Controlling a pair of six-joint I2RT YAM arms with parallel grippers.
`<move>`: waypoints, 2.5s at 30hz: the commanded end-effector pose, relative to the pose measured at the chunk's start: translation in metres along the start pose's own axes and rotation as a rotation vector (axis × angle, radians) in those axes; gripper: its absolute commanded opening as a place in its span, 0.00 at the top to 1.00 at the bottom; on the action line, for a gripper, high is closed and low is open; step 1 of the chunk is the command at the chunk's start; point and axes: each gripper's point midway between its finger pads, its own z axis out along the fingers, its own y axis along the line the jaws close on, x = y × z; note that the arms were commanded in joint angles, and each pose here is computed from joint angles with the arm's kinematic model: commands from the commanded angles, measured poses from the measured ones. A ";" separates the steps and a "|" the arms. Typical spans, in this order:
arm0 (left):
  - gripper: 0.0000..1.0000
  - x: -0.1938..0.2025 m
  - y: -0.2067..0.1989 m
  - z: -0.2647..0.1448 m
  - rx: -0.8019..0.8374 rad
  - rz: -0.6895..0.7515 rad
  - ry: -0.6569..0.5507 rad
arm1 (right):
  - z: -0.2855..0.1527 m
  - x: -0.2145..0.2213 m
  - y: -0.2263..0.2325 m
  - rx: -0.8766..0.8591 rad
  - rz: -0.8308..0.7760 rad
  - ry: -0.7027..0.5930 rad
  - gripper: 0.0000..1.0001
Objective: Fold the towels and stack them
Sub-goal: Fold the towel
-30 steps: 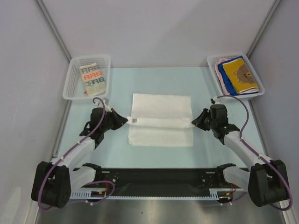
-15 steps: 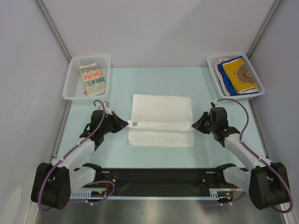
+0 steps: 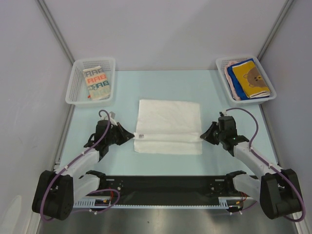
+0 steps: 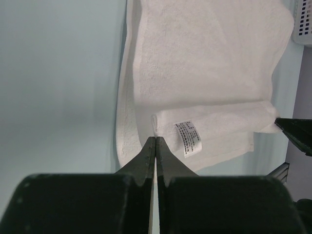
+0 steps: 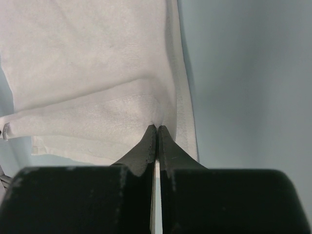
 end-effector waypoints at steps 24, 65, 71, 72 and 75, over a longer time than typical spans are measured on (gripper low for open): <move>0.98 -0.021 -0.038 -0.028 0.084 0.036 -0.051 | -0.033 -0.022 0.021 -0.036 -0.020 -0.081 1.00; 0.56 -0.032 -0.031 -0.022 0.033 0.087 -0.092 | -0.024 -0.012 0.004 0.019 -0.009 -0.065 0.46; 0.57 -0.044 -0.034 0.008 -0.010 0.117 -0.062 | 0.001 -0.020 0.003 0.058 -0.033 -0.045 0.65; 0.57 -0.042 -0.034 0.012 -0.015 0.121 -0.047 | 0.002 -0.025 0.008 0.055 -0.040 -0.053 0.66; 0.59 -0.039 -0.042 0.030 0.005 0.141 0.005 | 0.009 -0.021 0.011 0.054 -0.055 -0.035 0.66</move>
